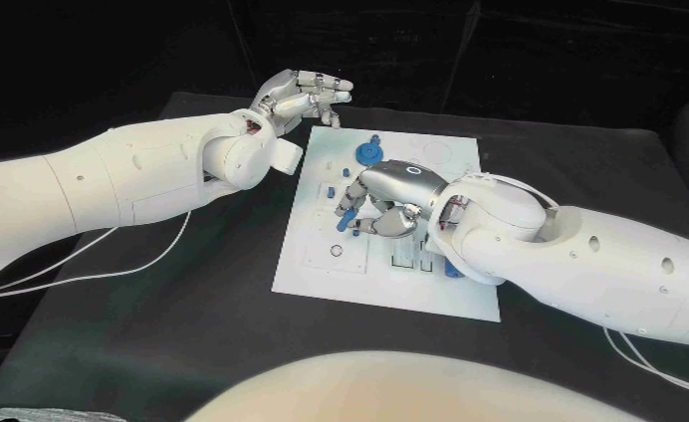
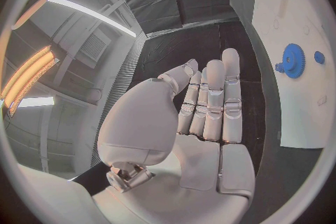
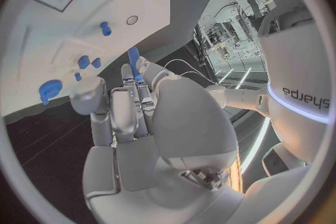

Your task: Assemble the parts on the task board

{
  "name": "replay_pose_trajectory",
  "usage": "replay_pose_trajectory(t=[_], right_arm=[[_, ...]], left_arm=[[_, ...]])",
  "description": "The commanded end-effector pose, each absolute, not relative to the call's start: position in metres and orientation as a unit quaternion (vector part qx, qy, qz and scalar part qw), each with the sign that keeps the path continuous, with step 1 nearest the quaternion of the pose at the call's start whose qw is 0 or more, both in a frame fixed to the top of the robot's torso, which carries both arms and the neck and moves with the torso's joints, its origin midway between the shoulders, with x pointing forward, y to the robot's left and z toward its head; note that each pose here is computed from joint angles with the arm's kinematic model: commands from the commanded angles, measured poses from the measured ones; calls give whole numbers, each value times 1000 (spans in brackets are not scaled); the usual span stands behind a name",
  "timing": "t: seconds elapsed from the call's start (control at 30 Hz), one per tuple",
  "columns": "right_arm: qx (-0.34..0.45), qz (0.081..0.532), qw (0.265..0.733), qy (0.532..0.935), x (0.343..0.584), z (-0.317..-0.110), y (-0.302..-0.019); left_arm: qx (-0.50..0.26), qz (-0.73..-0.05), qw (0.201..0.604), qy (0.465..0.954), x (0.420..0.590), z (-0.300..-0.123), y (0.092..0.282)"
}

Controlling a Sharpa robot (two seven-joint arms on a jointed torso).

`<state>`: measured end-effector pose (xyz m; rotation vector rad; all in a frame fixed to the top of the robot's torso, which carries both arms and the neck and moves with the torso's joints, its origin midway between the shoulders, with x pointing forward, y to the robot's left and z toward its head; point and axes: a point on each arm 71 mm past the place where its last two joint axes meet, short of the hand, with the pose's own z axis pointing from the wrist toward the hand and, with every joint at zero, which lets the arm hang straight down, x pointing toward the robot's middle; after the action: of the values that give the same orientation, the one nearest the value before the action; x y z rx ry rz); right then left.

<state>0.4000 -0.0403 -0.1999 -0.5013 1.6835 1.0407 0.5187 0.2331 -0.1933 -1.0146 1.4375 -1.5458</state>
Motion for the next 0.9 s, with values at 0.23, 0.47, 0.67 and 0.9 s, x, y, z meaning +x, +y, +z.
replay_pose_trajectory(t=[0.23, 0.47, 0.67, 0.9], right_arm=[[-252, 424, 501, 711, 395, -223, -26], [-261, 420, 496, 713, 392, -232, -20], [-267, 412, 497, 716, 392, -234, -19], [-270, 402, 507, 713, 392, -234, -20]], left_arm=[[-395, -615, 385, 563, 519, -192, 230], [-395, -615, 385, 563, 519, -192, 230], [-395, -616, 384, 563, 519, -192, 229], [-395, -615, 384, 564, 520, -192, 229]])
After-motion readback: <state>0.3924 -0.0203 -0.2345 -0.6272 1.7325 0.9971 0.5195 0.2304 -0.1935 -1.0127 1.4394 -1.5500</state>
